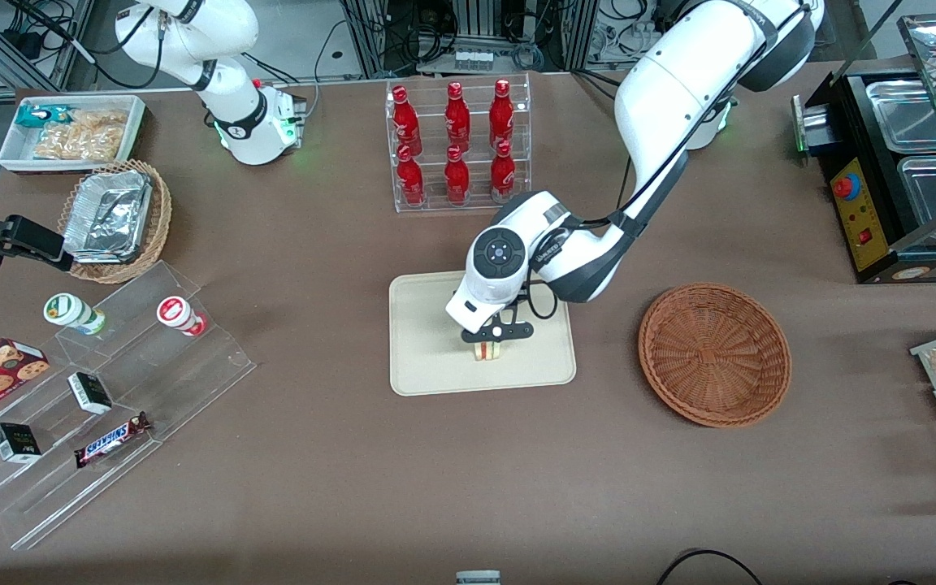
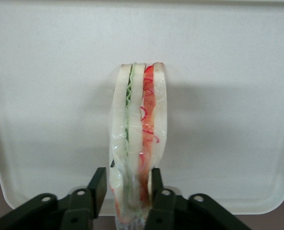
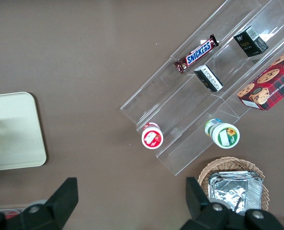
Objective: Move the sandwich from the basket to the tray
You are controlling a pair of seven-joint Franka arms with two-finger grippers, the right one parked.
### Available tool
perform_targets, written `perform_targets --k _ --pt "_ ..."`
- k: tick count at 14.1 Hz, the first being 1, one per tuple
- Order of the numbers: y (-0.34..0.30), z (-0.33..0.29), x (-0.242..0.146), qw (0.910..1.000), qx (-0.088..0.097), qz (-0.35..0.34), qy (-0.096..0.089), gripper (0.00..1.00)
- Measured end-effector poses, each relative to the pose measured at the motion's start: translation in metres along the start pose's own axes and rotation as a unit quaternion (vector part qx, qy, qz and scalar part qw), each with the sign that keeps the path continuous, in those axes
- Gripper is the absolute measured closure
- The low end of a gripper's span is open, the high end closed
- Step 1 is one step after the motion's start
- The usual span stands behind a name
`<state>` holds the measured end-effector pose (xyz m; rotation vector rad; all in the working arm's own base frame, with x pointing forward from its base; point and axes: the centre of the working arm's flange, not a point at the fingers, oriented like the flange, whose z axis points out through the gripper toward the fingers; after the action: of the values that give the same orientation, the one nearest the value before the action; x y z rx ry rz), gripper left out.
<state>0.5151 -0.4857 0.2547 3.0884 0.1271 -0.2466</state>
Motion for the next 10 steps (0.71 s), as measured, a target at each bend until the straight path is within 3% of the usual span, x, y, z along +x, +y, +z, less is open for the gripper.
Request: perform_targets --k 2,5,8,10 --pt "-0.003 -0.009 0.01 0.9998 0.003 0.001 0.019 0.28" --pt "-0.018 -0.045 0.047 0.9961 0.015 0.0 0.087 0.0" --pt "-0.034 -0.104 0.064 0.991 0.008 -0.018 0.132 0.0" --pt "-0.067 -0.144 0.066 0.9891 0.034 -0.042 0.137 0.0"
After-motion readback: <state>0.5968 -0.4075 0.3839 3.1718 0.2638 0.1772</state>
